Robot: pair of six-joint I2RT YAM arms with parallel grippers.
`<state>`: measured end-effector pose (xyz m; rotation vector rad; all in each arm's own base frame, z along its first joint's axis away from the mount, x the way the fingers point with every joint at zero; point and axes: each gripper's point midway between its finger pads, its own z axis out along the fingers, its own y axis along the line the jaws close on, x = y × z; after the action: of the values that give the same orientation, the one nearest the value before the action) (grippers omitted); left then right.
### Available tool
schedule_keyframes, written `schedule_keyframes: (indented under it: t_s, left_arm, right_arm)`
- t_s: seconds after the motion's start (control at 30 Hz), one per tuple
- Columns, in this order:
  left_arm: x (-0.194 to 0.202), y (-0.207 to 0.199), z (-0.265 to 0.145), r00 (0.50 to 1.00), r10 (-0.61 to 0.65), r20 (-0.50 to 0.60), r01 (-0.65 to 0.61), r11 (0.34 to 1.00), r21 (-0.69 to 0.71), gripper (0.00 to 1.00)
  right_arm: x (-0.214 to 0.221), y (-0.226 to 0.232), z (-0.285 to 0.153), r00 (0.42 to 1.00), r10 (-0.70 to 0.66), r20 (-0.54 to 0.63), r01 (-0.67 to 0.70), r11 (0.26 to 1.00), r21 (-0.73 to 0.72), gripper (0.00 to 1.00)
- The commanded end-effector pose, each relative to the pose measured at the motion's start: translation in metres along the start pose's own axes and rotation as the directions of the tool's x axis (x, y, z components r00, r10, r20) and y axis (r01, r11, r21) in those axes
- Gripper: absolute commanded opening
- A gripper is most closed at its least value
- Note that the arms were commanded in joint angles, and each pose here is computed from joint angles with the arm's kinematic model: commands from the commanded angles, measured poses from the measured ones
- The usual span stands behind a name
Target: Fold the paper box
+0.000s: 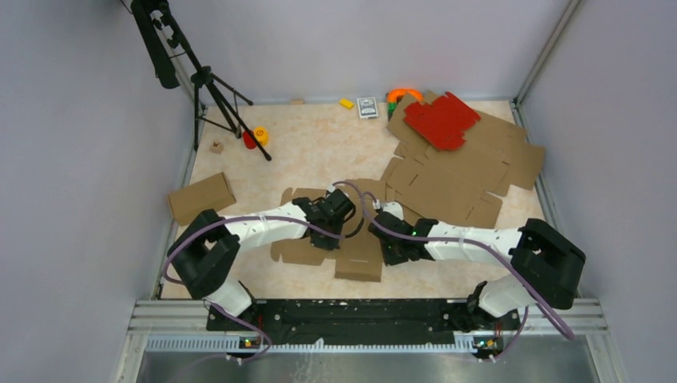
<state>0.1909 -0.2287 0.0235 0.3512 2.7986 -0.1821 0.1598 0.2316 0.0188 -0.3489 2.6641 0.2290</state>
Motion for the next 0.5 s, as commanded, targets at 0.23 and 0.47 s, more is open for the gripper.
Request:
schedule_keyframes:
  t_s: [0.23,0.47]
  left_arm:
    - [-0.101,-0.008,-0.102,0.952,-0.029,0.304,-0.017,0.989,0.147,0.21]
    - [-0.156,0.024,-0.100,0.924,-0.144,0.354,0.068,0.974,0.217,0.42]
  right_arm:
    - [-0.092,0.000,-0.062,0.988,0.020,0.154,-0.008,0.997,-0.079,0.06]
    - [-0.136,-0.018,-0.070,0.968,0.091,0.232,-0.062,0.990,-0.128,0.12]
